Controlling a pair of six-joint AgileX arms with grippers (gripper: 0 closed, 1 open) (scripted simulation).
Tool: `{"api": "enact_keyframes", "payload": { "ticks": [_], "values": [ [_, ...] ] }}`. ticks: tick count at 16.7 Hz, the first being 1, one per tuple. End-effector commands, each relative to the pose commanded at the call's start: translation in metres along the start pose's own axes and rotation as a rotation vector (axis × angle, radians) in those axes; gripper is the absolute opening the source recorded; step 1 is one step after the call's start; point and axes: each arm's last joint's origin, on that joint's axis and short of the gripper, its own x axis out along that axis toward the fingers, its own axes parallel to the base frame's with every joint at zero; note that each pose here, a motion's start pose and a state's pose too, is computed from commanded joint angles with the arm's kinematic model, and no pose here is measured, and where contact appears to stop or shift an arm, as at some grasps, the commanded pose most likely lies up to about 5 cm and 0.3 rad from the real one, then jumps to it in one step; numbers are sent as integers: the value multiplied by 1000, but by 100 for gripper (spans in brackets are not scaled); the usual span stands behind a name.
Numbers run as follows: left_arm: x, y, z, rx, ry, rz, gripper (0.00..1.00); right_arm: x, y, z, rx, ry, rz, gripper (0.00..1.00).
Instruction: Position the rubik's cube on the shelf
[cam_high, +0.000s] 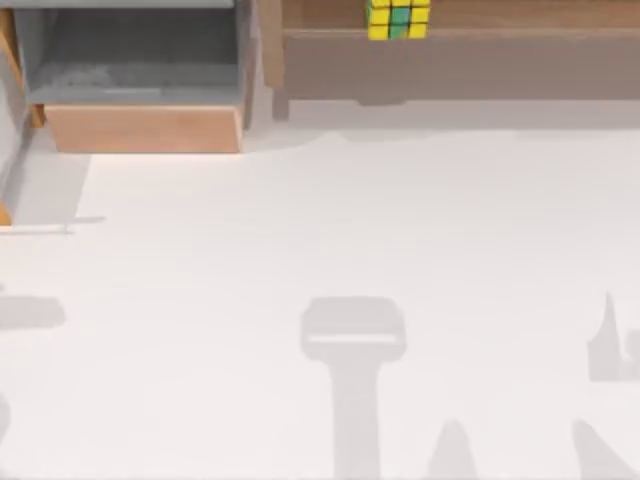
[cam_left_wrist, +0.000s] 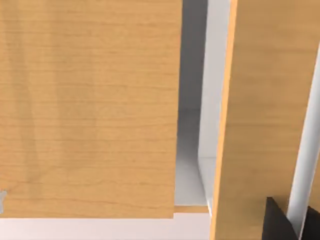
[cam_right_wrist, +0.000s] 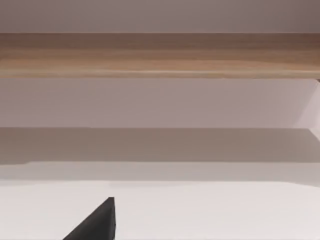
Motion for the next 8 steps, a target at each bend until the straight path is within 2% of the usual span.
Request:
{"api": "enact_keyframes", "payload": {
  "ticks": [3,8],
  "values": [
    [21,0,2,-4,0,-3,0,0,0,0,0,0,0,100],
    [20,-1,1,-7,7,-8,0,0,0,0,0,0,0,100]
  ]
}}
